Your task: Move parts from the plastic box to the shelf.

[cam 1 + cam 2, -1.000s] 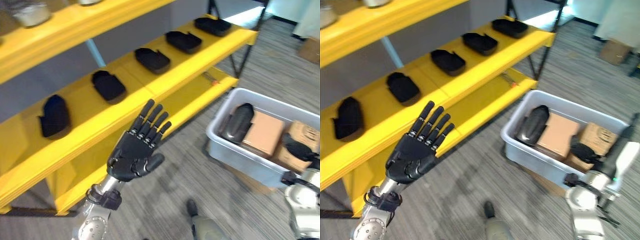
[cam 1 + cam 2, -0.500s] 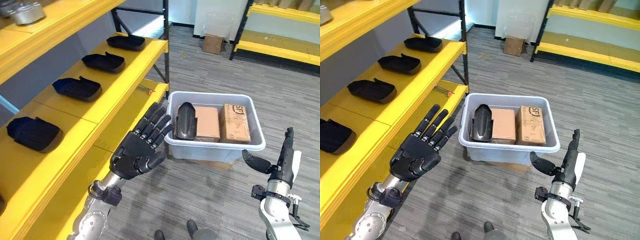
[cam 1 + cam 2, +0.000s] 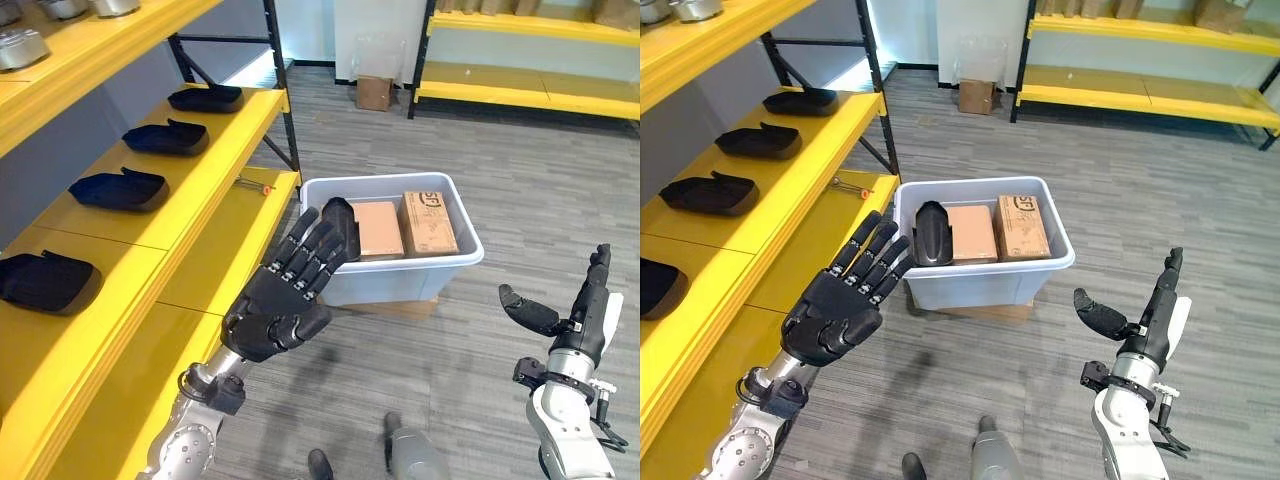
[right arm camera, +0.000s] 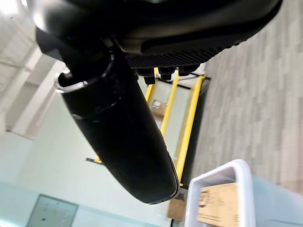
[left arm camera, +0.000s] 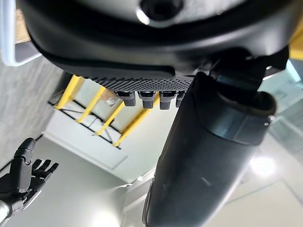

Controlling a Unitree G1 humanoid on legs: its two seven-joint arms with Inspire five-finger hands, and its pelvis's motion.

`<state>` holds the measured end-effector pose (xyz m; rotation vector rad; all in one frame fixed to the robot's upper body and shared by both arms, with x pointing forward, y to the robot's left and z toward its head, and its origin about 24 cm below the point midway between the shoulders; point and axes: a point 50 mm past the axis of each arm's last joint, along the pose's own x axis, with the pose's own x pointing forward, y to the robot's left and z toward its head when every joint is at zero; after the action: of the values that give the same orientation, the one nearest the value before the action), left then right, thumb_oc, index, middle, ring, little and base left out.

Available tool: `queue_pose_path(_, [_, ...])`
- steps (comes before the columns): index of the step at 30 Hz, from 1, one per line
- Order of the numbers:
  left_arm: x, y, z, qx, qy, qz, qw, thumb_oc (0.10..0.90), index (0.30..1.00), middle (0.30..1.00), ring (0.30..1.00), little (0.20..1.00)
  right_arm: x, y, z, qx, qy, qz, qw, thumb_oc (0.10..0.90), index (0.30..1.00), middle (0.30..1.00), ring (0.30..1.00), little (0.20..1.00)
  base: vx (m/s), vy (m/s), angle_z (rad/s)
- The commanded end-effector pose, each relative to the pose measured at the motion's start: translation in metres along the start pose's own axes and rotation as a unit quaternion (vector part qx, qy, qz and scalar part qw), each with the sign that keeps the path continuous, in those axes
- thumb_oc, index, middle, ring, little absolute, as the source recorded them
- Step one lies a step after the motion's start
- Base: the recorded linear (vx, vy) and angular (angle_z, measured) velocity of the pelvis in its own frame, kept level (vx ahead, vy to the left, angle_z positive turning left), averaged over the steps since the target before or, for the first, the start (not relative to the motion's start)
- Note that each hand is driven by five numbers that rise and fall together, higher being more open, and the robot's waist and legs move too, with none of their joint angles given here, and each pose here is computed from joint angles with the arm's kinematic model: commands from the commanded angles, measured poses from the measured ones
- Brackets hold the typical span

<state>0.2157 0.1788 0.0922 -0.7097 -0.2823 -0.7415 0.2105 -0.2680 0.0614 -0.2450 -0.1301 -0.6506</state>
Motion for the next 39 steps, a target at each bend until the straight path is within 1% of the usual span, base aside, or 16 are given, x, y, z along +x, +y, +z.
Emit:
queue_pose_path(1, [0.016, -0.014, 0.026, 0.033, -0.06, -0.056, 0.996, 0.9, 1.0, 1.0, 1.0, 1.0, 0.017, -0.003, 0.026, 0.106, -0.048, -0.013, 0.993, 0.9, 1.0, 1.0, 1.0, 1.0, 0.16, -0.292, -0.08])
queue_pose_path(2, [0.015, -0.015, 0.023, 0.032, -0.052, -0.055, 0.997, 0.9, 1.0, 1.0, 1.0, 1.0, 0.016, -0.003, 0.023, 0.11, -0.041, -0.014, 0.993, 0.9, 1.0, 1.0, 1.0, 1.0, 0.15, -0.274, 0.01])
queue_pose_path(6, [0.008, -0.018, 0.013, 0.023, -0.034, -0.054, 0.998, 0.9, 1.0, 1.0, 1.0, 1.0, 0.011, -0.017, 0.02, 0.079, -0.055, -0.026, 0.995, 0.9, 1.0, 1.0, 1.0, 1.0, 0.1, -0.222, 0.45])
queue_pose_path(8, [0.003, -0.017, 0.016, 0.032, -0.04, -0.047, 0.998, 0.9, 1.0, 1.0, 1.0, 1.0, 0.01, -0.017, 0.02, 0.071, -0.055, -0.025, 0.996, 0.9, 1.0, 1.0, 1.0, 1.0, 0.09, -0.276, 0.76])
queue_pose_path(12, [0.002, -0.02, 0.022, 0.044, -0.072, -0.04, 0.996, 0.9, 1.0, 1.0, 1.0, 1.0, 0.01, -0.018, 0.017, 0.065, -0.052, -0.022, 0.996, 0.9, 1.0, 1.0, 1.0, 1.0, 0.08, -0.206, -0.15])
queue_pose_path(17, [0.005, -0.022, 0.021, 0.046, -0.07, -0.044, 0.995, 0.9, 1.0, 1.0, 1.0, 1.0, 0.011, -0.02, 0.023, 0.038, -0.074, -0.022, 0.996, 0.9, 1.0, 1.0, 1.0, 1.0, 0.1, -0.277, -0.01])
queue_pose_path(20, [0.009, -0.025, 0.02, 0.047, -0.07, -0.056, 0.995, 0.9, 1.0, 1.0, 1.0, 1.0, 0.014, -0.017, 0.03, 0.01, -0.1, -0.002, 0.995, 0.9, 1.0, 1.0, 1.0, 1.0, 0.07, -0.226, -0.01])
queue_pose_path(22, [0.014, -0.023, 0.02, 0.047, -0.072, -0.056, 0.995, 0.9, 1.0, 1.0, 1.0, 1.0, 0.02, -0.013, 0.036, -0.002, -0.114, 0.037, 0.993, 0.9, 1.0, 1.0, 1.0, 1.0, 0.11, -0.298, -0.04])
queue_pose_path(26, [0.017, -0.022, 0.021, 0.059, -0.078, -0.057, 0.994, 0.9, 1.0, 1.0, 1.0, 1.0, 0.024, -0.016, 0.042, -0.019, -0.139, 0.056, 0.988, 0.9, 1.0, 1.0, 1.0, 1.0, 0.07, -0.205, -0.15])
queue_pose_path(29, [0.024, -0.021, 0.028, 0.069, -0.099, -0.059, 0.991, 0.9, 1.0, 1.0, 1.0, 1.0, 0.023, -0.014, 0.049, -0.039, -0.17, 0.086, 0.981, 0.9, 1.0, 1.0, 1.0, 1.0, 0.07, -0.347, -0.12])
queue_pose_path(31, [0.024, -0.019, 0.031, 0.069, -0.108, -0.054, 0.99, 0.9, 1.0, 1.0, 1.0, 1.0, 0.023, -0.014, 0.047, -0.03, -0.159, 0.093, 0.982, 0.9, 1.0, 1.0, 1.0, 1.0, 0.09, -0.168, 0.1])
queue_pose_path(33, [0.025, -0.017, 0.031, 0.077, -0.105, -0.05, 0.99, 0.9, 1.0, 1.0, 1.0, 1.0, 0.023, -0.014, 0.04, 0.007, -0.118, 0.102, 0.988, 0.9, 1.0, 1.0, 1.0, 1.0, 0.16, -0.116, 0.18])
queue_pose_path(34, [0.024, -0.017, 0.031, 0.089, -0.1, -0.045, 0.99, 0.9, 1.0, 1.0, 1.0, 1.0, 0.017, -0.011, 0.031, 0.006, -0.101, 0.115, 0.988, 0.9, 1.0, 1.0, 1.0, 1.0, 0.2, -0.02, 0.04])
queue_pose_path(36, [0.022, -0.017, 0.031, 0.089, -0.098, -0.042, 0.99, 0.9, 1.0, 1.0, 1.0, 1.0, 0.015, -0.009, 0.028, 0.01, -0.091, 0.124, 0.988, 0.9, 1.0, 1.0, 1.0, 1.0, 0.17, 0.059, 0.02])
queue_pose_path(39, [0.015, -0.017, 0.029, 0.074, -0.087, -0.037, 0.993, 0.9, 1.0, 1.0, 1.0, 1.0, 0.007, -0.01, 0.024, 0.012, -0.077, 0.131, 0.988, 0.9, 1.0, 1.0, 1.0, 1.0, 0.22, 0.153, -0.19])
